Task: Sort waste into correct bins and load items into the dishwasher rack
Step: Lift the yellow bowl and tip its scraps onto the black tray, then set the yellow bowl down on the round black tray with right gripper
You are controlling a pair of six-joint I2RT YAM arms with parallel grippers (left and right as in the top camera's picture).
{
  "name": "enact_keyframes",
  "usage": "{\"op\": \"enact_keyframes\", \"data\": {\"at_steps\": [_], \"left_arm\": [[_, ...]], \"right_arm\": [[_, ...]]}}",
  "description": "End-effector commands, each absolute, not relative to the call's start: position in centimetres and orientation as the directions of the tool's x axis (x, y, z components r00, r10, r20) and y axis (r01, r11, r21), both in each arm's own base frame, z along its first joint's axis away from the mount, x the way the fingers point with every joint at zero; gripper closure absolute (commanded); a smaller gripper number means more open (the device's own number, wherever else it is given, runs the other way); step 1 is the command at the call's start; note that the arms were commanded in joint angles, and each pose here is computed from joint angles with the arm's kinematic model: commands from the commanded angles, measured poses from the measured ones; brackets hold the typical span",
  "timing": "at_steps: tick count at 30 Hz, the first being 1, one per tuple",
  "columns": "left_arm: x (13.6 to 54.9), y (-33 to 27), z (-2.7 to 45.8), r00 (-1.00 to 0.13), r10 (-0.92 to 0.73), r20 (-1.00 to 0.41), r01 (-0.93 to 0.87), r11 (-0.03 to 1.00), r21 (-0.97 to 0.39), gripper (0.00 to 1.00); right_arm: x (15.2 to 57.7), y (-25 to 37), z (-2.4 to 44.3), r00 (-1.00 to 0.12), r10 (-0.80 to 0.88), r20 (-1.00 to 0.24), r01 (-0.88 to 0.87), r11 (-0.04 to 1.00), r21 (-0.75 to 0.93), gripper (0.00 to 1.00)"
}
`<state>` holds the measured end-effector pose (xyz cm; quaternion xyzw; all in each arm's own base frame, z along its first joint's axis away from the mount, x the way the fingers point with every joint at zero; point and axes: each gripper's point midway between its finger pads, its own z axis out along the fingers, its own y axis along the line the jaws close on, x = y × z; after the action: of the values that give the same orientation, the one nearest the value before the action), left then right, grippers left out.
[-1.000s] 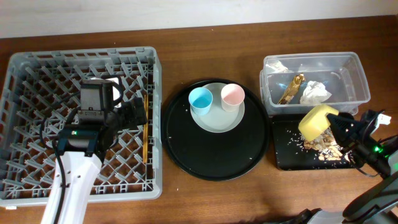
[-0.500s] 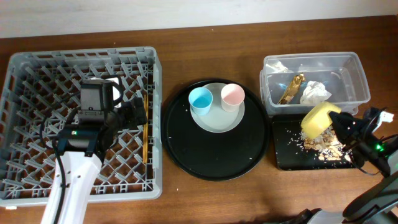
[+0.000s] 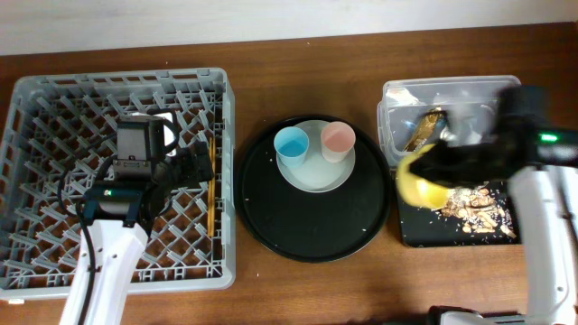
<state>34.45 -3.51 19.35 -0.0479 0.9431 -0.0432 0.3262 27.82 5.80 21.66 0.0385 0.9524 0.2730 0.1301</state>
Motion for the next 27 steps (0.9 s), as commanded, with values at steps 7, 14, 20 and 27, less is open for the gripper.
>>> {"op": "enact_keyframes", "data": {"at_steps": [7,14,20,27], "left_arm": [[34.7,-3.3,20.4,-0.762,-0.132,-0.634,-0.073,0.990,-0.118,0.01],[34.7,-3.3,20.4,-0.762,-0.132,-0.634,-0.073,0.990,-0.118,0.01],[34.7,-3.3,20.4,-0.762,-0.132,-0.634,-0.073,0.990,-0.118,0.01],[34.7,-3.3,20.4,-0.762,-0.132,-0.634,-0.073,0.990,-0.118,0.01]], "right_arm": [[24.2,19.3,15.4,-0.962,-0.169,-0.216,-0.228,0.932,0.284,0.96],[23.7,24.6,10.9,-0.893,-0.321,-0.316,-0.383,0.911,0.154,0.96],[23.4,25.4,8.2,-0.899,-0.354,-0.258,-0.396,0.909,0.132,0.95],[23.4,25.4,7.3,-0.904,-0.357,-0.236,-0.393,0.911,0.127,0.79]]}}
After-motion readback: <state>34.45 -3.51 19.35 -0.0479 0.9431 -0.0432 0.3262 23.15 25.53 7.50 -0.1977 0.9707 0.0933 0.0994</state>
